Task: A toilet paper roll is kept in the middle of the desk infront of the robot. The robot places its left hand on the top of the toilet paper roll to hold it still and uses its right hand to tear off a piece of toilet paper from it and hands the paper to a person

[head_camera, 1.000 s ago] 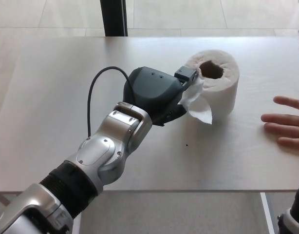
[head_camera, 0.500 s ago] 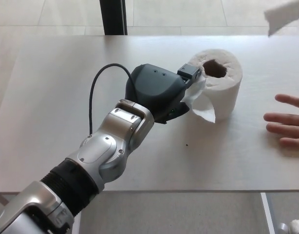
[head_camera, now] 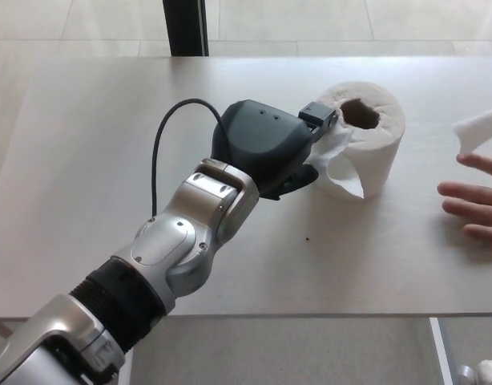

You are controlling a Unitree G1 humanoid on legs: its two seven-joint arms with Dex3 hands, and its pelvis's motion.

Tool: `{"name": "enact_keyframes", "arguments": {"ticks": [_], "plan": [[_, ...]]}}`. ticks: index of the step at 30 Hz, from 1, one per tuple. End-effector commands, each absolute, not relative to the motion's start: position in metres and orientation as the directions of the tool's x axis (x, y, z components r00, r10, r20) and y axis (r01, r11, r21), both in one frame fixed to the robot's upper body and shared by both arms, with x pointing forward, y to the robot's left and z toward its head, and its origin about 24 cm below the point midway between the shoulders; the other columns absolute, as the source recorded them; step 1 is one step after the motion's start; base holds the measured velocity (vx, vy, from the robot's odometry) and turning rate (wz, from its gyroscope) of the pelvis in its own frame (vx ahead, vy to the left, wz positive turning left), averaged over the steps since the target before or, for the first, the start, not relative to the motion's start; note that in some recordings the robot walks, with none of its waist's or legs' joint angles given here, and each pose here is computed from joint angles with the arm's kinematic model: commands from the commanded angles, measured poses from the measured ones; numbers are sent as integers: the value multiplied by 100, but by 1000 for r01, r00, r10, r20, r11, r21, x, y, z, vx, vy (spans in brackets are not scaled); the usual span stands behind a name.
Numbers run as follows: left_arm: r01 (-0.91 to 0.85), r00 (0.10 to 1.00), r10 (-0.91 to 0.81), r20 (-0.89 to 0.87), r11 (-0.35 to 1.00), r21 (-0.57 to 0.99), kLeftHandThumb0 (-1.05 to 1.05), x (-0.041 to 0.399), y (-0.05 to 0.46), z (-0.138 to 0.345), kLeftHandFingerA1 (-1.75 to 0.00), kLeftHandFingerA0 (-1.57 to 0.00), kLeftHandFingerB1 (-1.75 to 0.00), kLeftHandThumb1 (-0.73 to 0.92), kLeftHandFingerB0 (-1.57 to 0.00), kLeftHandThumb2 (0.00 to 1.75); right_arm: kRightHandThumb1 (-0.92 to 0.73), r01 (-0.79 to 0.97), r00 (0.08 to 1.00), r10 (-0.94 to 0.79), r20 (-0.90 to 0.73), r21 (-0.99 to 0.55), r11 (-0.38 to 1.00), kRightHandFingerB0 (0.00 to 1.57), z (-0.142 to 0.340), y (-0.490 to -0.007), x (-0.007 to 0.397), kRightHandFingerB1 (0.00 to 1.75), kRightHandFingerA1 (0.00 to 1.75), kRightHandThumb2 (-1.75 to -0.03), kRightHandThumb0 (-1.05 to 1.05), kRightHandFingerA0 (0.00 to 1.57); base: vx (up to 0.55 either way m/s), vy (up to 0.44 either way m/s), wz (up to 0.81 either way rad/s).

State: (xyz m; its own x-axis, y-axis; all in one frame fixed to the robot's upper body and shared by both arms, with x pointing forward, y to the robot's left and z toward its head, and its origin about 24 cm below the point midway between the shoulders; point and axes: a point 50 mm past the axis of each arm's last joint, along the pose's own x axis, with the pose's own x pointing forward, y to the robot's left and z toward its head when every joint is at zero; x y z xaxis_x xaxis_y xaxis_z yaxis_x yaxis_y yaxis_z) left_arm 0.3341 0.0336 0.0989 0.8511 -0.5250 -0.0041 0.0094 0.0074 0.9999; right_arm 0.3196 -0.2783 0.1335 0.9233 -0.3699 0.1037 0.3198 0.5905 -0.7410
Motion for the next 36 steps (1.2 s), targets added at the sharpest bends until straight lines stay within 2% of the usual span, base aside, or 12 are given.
{"name": "enact_keyframes", "arguments": {"ticks": [1, 4, 9, 11, 13, 14, 15, 16, 17, 18, 27, 36], "plan": [[143, 826, -535, -176, -102, 984, -59, 327, 36, 78, -71, -64, -49, 92, -49, 70, -70, -38, 979, -203, -34, -999, -16, 76, 86, -308, 305, 127, 162, -65, -23, 85, 0, 0, 0], [137, 824, -541, -171, -103, 985, -58, 326, 35, 78, -72, -65, -49, 92, -50, 70, -61, -60, 978, -203, -47, -996, -59, 85, 76, -308, 303, 59, 115, -58, -28, 91, 0, 0, 0], [163, 818, -542, -191, -101, 982, -58, 325, 36, 77, -65, -64, -47, 92, -49, 68, -64, -105, 964, -242, -107, -994, 22, 75, 65, -306, 303, 57, 88, -58, -27, 82, 0, 0, 0], [158, 815, -549, -184, -95, 983, -58, 324, 35, 77, -65, -64, -48, 92, -49, 68, -63, -130, 959, -253, -130, -991, 15, 64, 61, -307, 303, 58, 99, -57, -25, 74, 0, 0, 0], [161, 815, -550, -182, -87, 983, -58, 323, 34, 77, -63, -63, -47, 92, -49, 68, -56, -193, 947, -268, -178, -981, -30, 38, 58, -308, 304, 54, 67, -88, -40, 48, 0, 0, 0], [162, 814, -551, -182, -85, 983, -58, 323, 34, 77, -64, -64, -47, 92, -49, 67, -73, -221, 941, -275, -195, -973, -65, 32, 57, -308, 304, 33, 46, -62, -42, 34, 0, 0, 0], [164, 813, -553, -182, -82, 983, -58, 322, 34, 77, -64, -64, -47, 92, -49, 67, -73, -245, 935, -285, -210, -965, -92, 32, 56, -309, 305, 33, 46, -62, -42, 34, 0, 0, 0], [161, 812, -555, -178, -80, 984, -58, 322, 34, 76, -67, -66, -48, 91, -51, 67, -74, -259, 933, -286, -216, -958, -121, 19, 56, -310, 305, 28, 35, -62, -56, 2, 0, 0, 0], [159, 810, -558, -177, -82, 984, -58, 321, 34, 76, -65, -64, -47, 92, -49, 68, -54, -279, 931, -288, -226, -947, -160, 11, 56, -312, 304, 34, 13, -85, -72, 0, 0, 0, 0], [166, 808, -558, -188, -91, 982, -58, 321, 33, 75, -64, -64, -47, 92, -49, 68, -63, -281, 930, -288, -228, -946, -160, 6, 57, -313, 304, 22, 0, -83, -67, 0, 0, 0, 0], [181, 808, -555, -198, -86, 980, -58, 319, 35, 75, -63, -63, -46, 91, -49, 67, -62, -208, 942, -306, -140, -957, -204, 8, 71, -312, 311, 0, 11, -97, -105, 0, 0, 0, 0], [141, 799, -580, -161, -79, 987, -58, 322, 36, 86, -64, -66, -45, 92, -47, 69, -58, -140, 954, -290, -69, -962, -234, 0, 88, -310, 314, 0, 27, -101, -105, 0, 0, 0, 0]]}}
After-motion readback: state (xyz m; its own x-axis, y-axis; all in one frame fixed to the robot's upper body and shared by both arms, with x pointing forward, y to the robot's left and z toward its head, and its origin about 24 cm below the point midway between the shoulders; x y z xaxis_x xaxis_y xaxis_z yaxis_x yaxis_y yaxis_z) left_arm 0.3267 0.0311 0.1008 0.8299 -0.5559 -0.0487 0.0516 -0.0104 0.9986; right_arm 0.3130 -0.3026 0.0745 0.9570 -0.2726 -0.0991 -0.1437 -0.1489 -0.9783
